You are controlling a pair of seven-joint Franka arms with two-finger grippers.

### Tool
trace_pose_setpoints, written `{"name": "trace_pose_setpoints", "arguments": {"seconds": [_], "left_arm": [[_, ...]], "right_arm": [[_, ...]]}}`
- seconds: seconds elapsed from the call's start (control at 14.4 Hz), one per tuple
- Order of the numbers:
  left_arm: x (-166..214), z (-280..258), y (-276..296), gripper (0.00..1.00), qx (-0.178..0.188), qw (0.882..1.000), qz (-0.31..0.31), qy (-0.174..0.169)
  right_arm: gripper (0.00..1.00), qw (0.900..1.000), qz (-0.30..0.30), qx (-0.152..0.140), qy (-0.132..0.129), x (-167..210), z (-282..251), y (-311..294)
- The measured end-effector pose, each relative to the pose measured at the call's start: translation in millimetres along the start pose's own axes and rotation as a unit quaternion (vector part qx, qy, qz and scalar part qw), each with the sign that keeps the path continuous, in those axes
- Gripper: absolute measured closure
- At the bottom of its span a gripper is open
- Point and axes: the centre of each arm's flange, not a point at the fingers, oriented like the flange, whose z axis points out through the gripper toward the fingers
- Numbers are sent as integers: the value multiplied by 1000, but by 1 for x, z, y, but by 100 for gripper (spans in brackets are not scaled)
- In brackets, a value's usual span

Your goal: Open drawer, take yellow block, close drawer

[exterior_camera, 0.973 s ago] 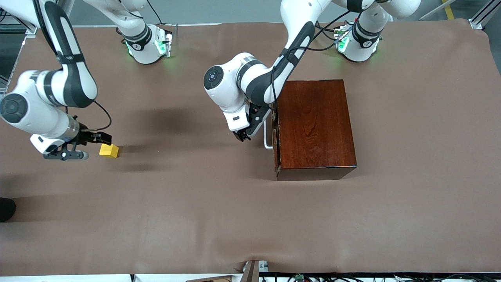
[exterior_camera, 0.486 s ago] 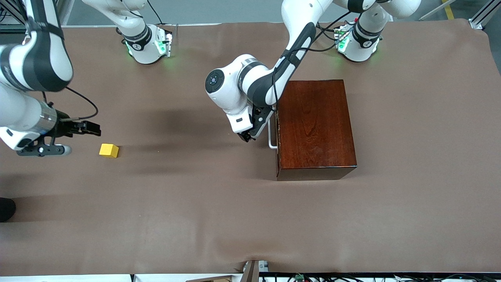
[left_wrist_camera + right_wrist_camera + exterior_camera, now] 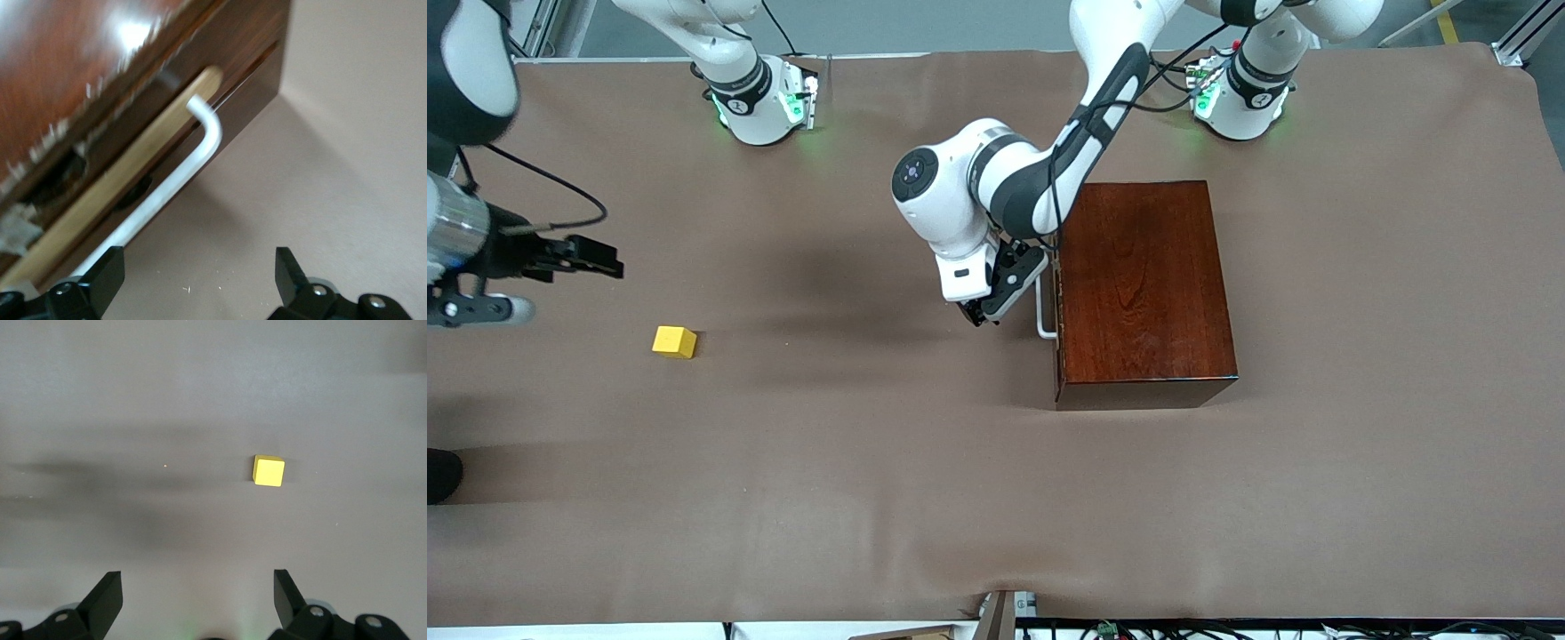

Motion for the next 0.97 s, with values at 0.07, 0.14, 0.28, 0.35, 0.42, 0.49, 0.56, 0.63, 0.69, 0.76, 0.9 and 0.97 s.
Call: {"name": "trace_pose_setpoints", "arguments": {"seconds": [0.07,0.14,0.28,0.35,0.42,0.49,0.56,0.63,0.69,0.76,0.9,0.97], "left_arm": [[12,-18,-2,0,-14,1000,12,1],[26,-42,-5,0,-30,999,24,0],[64,-91,-18,0,-64,996,57,-2],[89,-113,-28,0,-77,994,75,-3],[115,-129,-38,0,-83,993,89,-4],[144,-141,-50,0,-87,991,101,-5],[172,-149,-62,0,-90,990,112,-6],[200,-155,-74,0,-95,988,123,-6],[224,-159,-85,0,-99,986,133,-8],[245,-163,-96,0,-103,984,145,-9],[282,-167,-122,0,-106,978,178,-11],[300,-169,-139,0,-107,974,200,-12]], "right_arm": [[0,1000,-1,3,5,-5,-12,-2],[0,1000,-2,5,12,-12,-24,-4],[0,1000,-5,7,22,-27,-43,-9],[0,1000,-9,10,22,-35,-50,-15],[0,1000,-15,11,22,-43,-56,-23],[0,999,-25,9,23,-50,-62,-34],[0,999,-37,7,24,-56,-66,-47],[0,999,-47,5,27,-60,-70,-59],[0,998,-53,3,28,-63,-72,-67],[0,998,-57,3,29,-64,-72,-71],[0,998,-57,3,29,-64,-72,-71],[0,998,-55,3,30,-63,-72,-70]]}}
